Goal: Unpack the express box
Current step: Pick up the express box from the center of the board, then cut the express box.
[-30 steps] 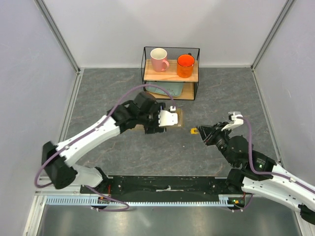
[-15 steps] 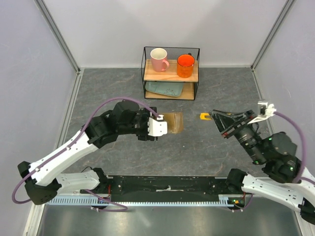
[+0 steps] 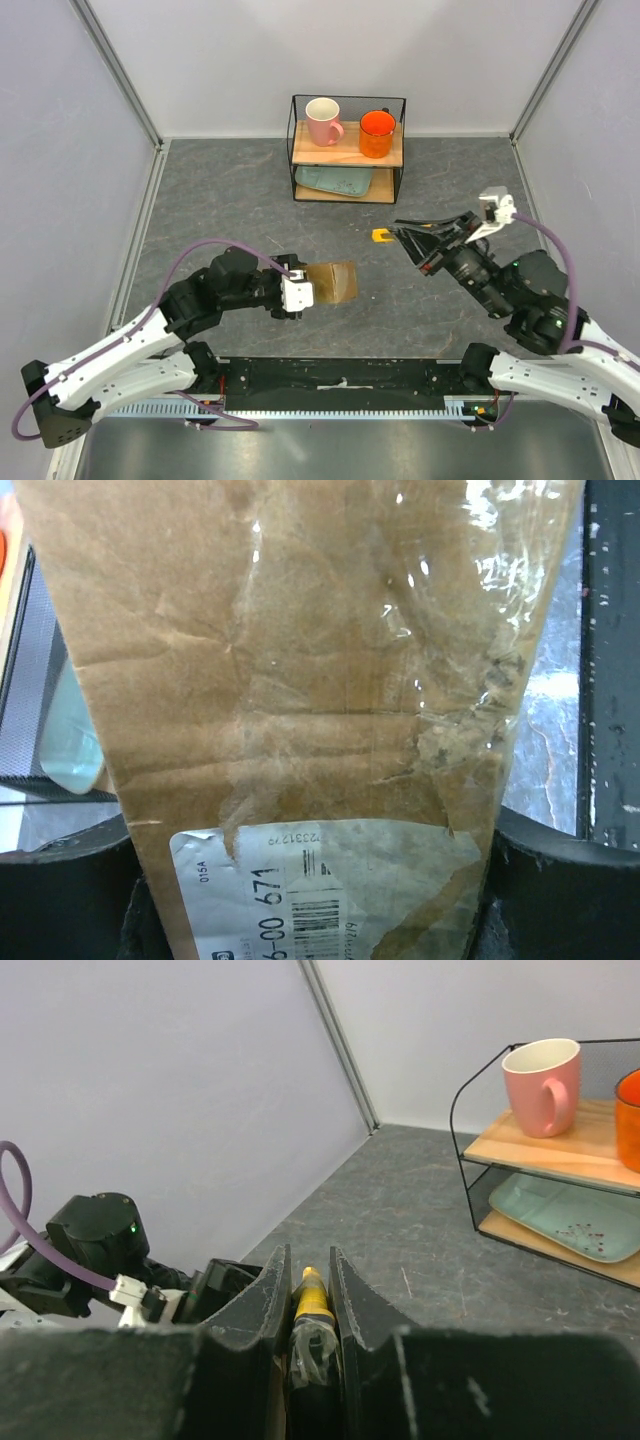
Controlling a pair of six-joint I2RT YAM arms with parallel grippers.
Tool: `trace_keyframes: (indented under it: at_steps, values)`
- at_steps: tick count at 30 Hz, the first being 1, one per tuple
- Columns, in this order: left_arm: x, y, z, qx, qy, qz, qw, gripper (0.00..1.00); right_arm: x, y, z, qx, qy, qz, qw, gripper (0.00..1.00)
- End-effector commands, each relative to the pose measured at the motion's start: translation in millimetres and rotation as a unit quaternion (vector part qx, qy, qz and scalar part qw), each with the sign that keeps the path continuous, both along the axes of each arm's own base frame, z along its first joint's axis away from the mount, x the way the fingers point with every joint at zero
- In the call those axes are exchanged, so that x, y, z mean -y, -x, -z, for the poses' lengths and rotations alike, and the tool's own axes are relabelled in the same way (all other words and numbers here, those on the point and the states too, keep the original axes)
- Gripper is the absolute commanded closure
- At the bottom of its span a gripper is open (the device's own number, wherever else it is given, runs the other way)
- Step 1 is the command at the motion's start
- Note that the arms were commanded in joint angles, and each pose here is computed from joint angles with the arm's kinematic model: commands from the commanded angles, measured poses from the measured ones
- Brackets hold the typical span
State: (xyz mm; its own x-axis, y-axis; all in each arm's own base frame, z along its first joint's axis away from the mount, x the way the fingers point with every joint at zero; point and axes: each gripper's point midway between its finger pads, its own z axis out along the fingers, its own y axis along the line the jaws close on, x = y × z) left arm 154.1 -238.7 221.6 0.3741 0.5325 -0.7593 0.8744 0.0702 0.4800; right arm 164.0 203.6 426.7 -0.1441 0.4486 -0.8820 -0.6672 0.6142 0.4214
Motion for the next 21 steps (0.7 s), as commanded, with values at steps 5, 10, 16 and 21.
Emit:
trace_keyframes:
  at_steps: [5, 10, 16, 21]
  values:
    - [21, -27, -31, 0.029, 0.152, -0.069, 0.986, 0.96, -35, -10, 13, 0.01, 0.011, -0.027, 1.0, 1.0]
    - [16, -39, -18, 0.032, 0.163, -0.111, 0.98, 0.98, -54, -15, 32, 0.005, 0.021, -0.038, 0.999, 1.0]
    - [14, -39, -4, 0.023, 0.168, -0.124, 0.978, 0.98, -68, -17, 37, 0.003, 0.01, -0.054, 0.998, 1.0]
    - [12, -37, 5, 0.009, 0.167, -0.127, 0.978, 0.98, -75, -16, 40, 0.0, 0.004, -0.066, 0.998, 1.0]
